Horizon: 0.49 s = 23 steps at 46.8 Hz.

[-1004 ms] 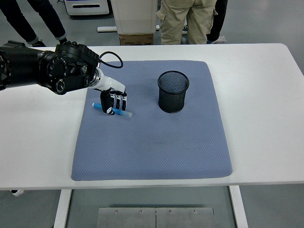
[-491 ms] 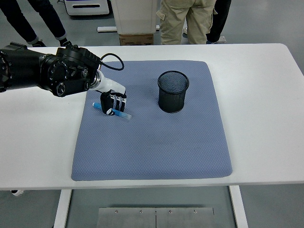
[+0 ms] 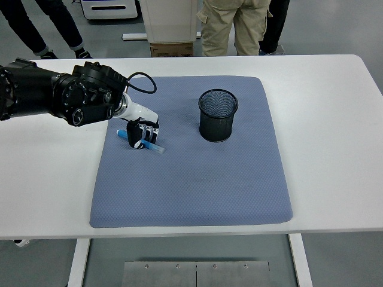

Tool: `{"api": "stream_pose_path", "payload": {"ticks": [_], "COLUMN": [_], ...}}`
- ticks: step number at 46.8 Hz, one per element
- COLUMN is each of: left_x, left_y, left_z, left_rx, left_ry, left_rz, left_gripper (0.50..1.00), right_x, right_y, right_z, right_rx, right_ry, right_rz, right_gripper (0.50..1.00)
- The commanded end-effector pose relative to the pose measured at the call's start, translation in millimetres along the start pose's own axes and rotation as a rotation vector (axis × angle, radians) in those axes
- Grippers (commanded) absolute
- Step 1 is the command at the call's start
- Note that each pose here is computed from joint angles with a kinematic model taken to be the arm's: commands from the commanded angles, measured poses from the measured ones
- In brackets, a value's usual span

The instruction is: Left hand places marker in pen holder

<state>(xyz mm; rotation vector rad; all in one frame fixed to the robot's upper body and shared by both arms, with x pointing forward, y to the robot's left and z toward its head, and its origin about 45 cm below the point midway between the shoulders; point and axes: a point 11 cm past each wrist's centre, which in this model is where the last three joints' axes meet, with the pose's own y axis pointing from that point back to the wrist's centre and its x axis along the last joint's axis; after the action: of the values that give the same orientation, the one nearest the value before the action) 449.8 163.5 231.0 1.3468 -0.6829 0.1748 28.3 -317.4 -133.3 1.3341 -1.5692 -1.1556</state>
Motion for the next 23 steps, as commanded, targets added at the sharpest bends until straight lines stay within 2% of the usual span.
{"api": "stream_pose_path", "payload": {"ticks": [1,23], "left_x": [0,14], "left_y": [0,6], "left_z": [0,5], "left_rx": [-0.003,-0.024], "left_ry": [0.003,0.024], "left_rz": [0.001,0.036], "left_gripper": [0.500,0.500], "right_x": [0.0,0.1], "right_y": [0.0,0.2], "right_z": [-0.2,0.7], "right_rx": [0.001,-0.001], "right_ry": [0.000,0.000], "right_rz": [0.000,0.000], "right_gripper": [1.000,1.000]}}
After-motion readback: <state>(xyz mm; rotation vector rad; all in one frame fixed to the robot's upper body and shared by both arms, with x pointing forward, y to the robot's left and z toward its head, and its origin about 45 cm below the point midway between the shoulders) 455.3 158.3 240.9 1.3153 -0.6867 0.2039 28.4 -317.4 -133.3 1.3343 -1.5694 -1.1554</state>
